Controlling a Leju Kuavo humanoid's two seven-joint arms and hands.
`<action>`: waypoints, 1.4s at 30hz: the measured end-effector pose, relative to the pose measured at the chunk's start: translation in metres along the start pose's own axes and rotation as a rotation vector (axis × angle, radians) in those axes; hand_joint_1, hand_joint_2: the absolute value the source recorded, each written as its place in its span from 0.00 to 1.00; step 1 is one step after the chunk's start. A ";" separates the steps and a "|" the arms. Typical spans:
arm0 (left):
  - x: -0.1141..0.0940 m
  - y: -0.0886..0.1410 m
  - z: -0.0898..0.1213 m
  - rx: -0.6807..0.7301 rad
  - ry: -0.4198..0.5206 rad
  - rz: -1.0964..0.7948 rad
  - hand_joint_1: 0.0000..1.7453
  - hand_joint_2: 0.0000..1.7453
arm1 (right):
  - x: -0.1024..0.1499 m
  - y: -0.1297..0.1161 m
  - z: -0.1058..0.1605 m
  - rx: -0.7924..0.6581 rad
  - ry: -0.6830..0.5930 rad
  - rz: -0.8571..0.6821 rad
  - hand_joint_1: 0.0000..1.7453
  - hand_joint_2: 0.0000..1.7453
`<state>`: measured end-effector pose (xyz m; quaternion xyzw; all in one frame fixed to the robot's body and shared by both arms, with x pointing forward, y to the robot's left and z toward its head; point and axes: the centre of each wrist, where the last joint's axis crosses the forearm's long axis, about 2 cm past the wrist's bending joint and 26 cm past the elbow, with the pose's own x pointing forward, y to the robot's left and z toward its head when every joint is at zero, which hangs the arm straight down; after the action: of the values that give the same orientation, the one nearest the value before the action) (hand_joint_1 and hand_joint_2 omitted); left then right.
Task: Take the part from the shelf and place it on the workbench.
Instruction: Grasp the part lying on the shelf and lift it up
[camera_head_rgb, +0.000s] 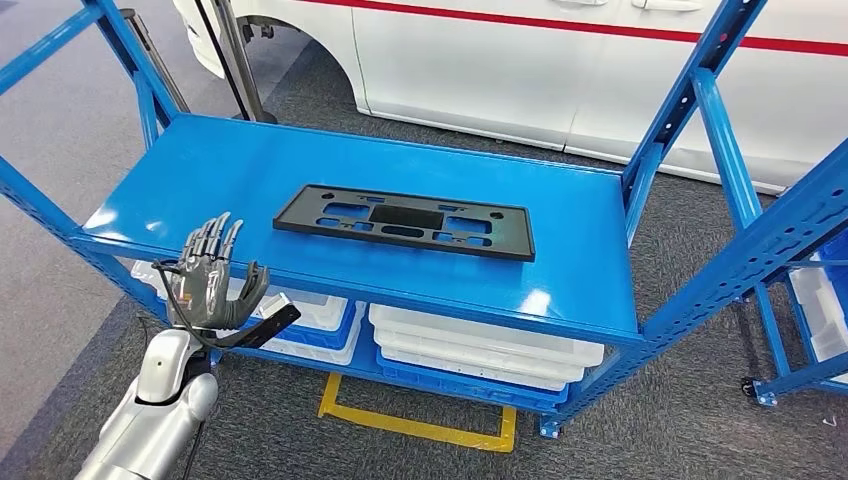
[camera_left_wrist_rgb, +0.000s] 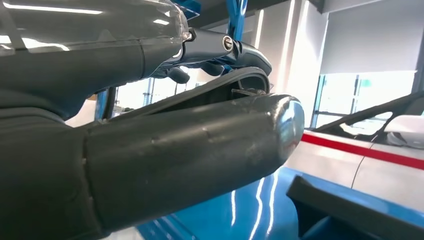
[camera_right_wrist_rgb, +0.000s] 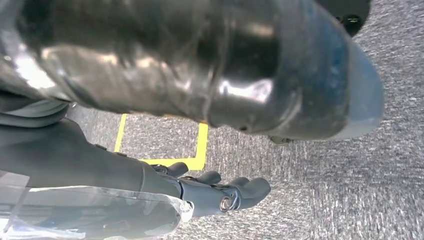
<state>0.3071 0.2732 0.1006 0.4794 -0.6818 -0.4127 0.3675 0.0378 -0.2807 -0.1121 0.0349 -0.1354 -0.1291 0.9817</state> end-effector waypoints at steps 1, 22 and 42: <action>0.000 0.000 -0.001 0.001 -0.001 -0.001 0.00 0.00 | 0.000 0.000 0.000 -0.001 0.000 0.000 0.00 0.00; 0.000 0.002 -0.006 0.006 -0.010 -0.005 0.00 0.00 | 0.000 -0.001 0.000 -0.004 -0.001 0.004 0.00 0.00; -0.019 0.004 -0.043 -0.022 -0.046 -0.067 0.00 0.00 | 0.002 0.001 0.000 0.023 -0.017 0.025 0.00 0.00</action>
<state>0.3499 0.2832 0.1187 0.4881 -0.6690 -0.4431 0.3432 0.0402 -0.2803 -0.1118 0.0432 -0.1458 -0.1155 0.9816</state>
